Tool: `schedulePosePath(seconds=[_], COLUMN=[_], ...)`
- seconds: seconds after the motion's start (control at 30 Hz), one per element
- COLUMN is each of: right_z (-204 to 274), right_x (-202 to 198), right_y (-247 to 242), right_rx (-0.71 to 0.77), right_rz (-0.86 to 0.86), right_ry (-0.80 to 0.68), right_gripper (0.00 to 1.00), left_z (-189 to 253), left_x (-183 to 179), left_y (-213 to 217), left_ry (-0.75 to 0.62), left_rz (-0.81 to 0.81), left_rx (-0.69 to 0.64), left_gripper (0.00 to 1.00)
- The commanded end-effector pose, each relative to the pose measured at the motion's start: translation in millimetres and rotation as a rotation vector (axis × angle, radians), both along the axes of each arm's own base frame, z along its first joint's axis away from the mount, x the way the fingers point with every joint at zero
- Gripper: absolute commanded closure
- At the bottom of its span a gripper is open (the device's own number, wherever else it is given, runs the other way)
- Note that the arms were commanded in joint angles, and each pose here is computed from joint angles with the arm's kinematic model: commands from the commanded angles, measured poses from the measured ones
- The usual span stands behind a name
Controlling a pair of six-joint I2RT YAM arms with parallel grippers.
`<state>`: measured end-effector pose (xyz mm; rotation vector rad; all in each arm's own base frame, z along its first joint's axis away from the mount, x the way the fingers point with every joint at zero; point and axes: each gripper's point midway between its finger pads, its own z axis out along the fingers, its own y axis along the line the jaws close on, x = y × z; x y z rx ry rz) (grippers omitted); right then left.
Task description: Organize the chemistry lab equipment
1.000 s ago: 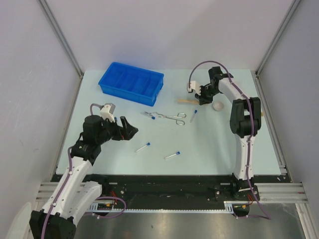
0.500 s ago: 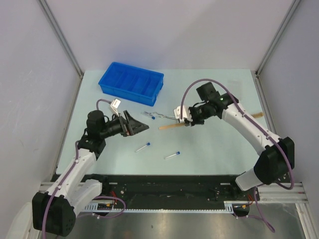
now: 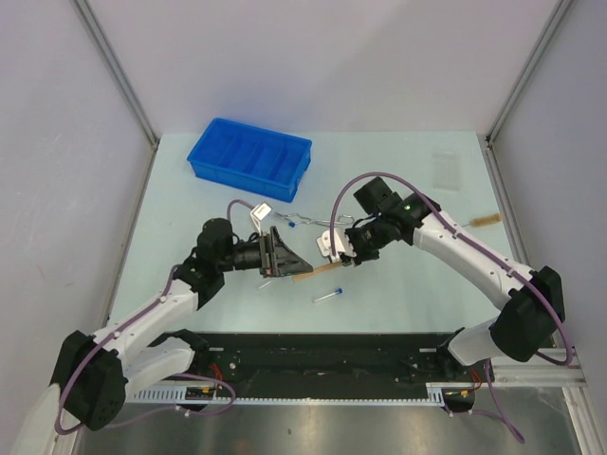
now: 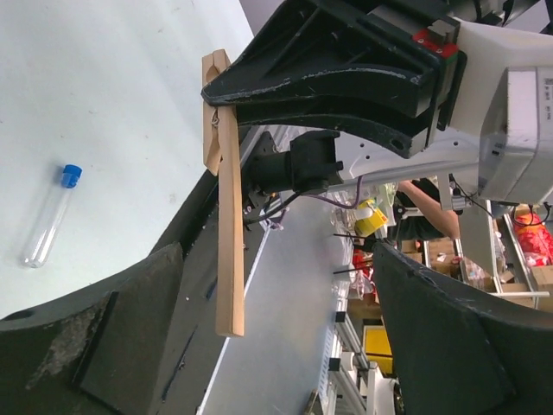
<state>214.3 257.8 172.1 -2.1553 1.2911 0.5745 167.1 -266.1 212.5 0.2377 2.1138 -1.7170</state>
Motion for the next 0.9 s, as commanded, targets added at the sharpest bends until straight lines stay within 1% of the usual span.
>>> schedulePosePath(seconds=[0.0,0.07,0.1,0.17,0.2,0.23,0.37,0.4,0.47,0.5,0.57,0.6,0.63,0.67,0.7,0.77,0.83,0.87], right_z=[11.8,9.8,9.5,8.0,7.1,6.6,6.7,7.7,7.3,6.2,5.0,3.9,4.5,3.0,2.6,3.0,10.9,15.7], right_x=[-8.0,-9.4,-9.5,-9.7,-10.3,-10.1,-11.1,-11.4,-10.7,-10.1,-9.9,-10.5,-9.6,-10.5,-10.5,-7.9,-3.8,3.5], right_y=[-1.0,-1.5,-1.5,-2.7,-2.6,-2.7,-2.1,-2.1,-2.2,-3.0,-2.5,-2.9,-2.5,-2.6,-2.7,-2.1,1.2,-2.2], right_rx=[0.029,0.027,0.028,0.027,0.026,0.025,0.031,0.034,0.033,0.029,0.028,0.026,0.030,0.028,0.028,0.037,0.079,0.104], right_rz=[0.001,0.001,0.001,-0.001,0.000,-0.001,-0.001,0.000,-0.002,-0.004,-0.005,-0.006,-0.008,-0.008,-0.017,-0.037,-0.088,-0.137], right_ry=[-0.014,-0.011,-0.012,-0.013,-0.012,-0.011,-0.008,-0.010,-0.013,-0.012,-0.012,-0.009,-0.011,-0.008,-0.003,-0.005,0.015,0.027], right_gripper=[1.00,1.00,1.00,1.00,1.00,1.00,1.00,1.00,1.00,1.00,1.00,1.00,1.00,0.99,0.93,0.85,0.56,0.37], left_z=[11.4,6.3,7.7,-2.9,-3.7,-11.3,-24.2,-24.2,-29.1,-27.2,-28.0,-26.7,-24.6,-22.5,-20.8,-13.5,-8.1,-11.3], left_x=[0.8,1.1,1.8,0.9,1.3,0.8,-3.8,-2.8,-5.0,-4.7,-4.3,-3.9,-3.7,-3.4,-2.5,0.0,6.7,10.8], left_y=[-9.0,-10.8,-11.9,-13.4,-14.5,-14.7,-18.8,-20.0,-22.1,-23.7,-25.5,-25.8,-26.2,-26.2,-25.9,-24.2,-19.9,-13.8], left_ry=[-0.025,-0.010,-0.026,0.004,-0.007,0.018,0.041,0.032,0.046,0.039,0.041,0.040,0.033,0.028,0.021,-0.012,-0.051,-0.037], left_rz=[0.002,0.001,-0.002,-0.010,-0.017,-0.021,-0.050,-0.053,-0.068,-0.074,-0.078,-0.078,-0.078,-0.076,-0.072,-0.046,-0.002,0.025], left_rx=[-0.015,0.006,0.013,0.055,0.067,0.093,0.141,0.150,0.169,0.167,0.171,0.169,0.162,0.158,0.156,0.148,0.152,0.170], left_gripper=[0.10,0.16,0.22,0.28,0.33,0.35,0.46,0.52,0.60,0.68,0.78,0.90,0.97,1.00,1.00,1.00,1.00,1.00])
